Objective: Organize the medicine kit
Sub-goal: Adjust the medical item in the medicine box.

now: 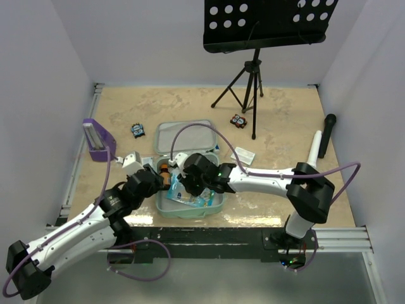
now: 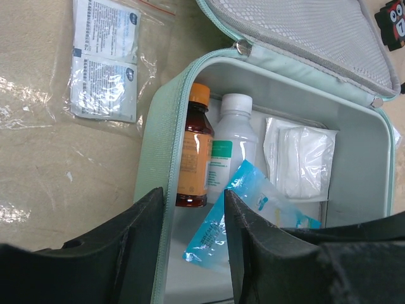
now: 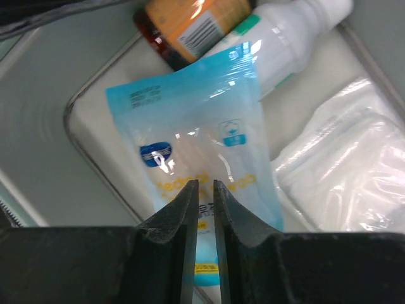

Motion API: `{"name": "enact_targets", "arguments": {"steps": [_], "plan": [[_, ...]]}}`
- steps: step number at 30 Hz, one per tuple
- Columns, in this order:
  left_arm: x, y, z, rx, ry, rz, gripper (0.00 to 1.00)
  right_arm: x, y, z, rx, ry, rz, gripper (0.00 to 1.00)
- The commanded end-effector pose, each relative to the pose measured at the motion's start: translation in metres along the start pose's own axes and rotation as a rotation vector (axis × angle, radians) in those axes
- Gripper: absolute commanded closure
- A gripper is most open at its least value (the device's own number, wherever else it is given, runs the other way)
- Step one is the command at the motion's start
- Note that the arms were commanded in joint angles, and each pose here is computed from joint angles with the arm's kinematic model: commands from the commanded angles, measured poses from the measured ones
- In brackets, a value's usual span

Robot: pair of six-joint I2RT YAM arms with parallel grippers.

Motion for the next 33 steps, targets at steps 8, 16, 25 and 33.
{"name": "enact_targets", "arguments": {"steps": [8,16,25,33], "plan": [[-0.001,0.005,-0.004,0.023,-0.016,-0.027,0.53,0.016,-0.001,0.026,0.046,0.028,-0.038,0.79],[0.001,0.009,-0.003,0.036,-0.018,-0.048,0.53,0.023,0.057,-0.013,-0.153,-0.126,-0.228,0.84],[0.001,0.006,0.001,0.035,-0.011,-0.046,0.53,-0.008,0.076,-0.035,-0.171,-0.184,-0.216,0.85],[0.001,0.004,0.005,0.031,0.004,-0.042,0.53,-0.020,0.055,-0.034,-0.130,-0.157,-0.131,0.86]]}}
Point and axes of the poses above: each gripper's point midway between its finger pads, its own x axis back along the fingers, its own z axis along the line the jaws close on, y = z × x, the point moved 3 cm from there along x, back along the fingers, and after that the axes turned 13 degrees about -x, right-handed, at the moved point
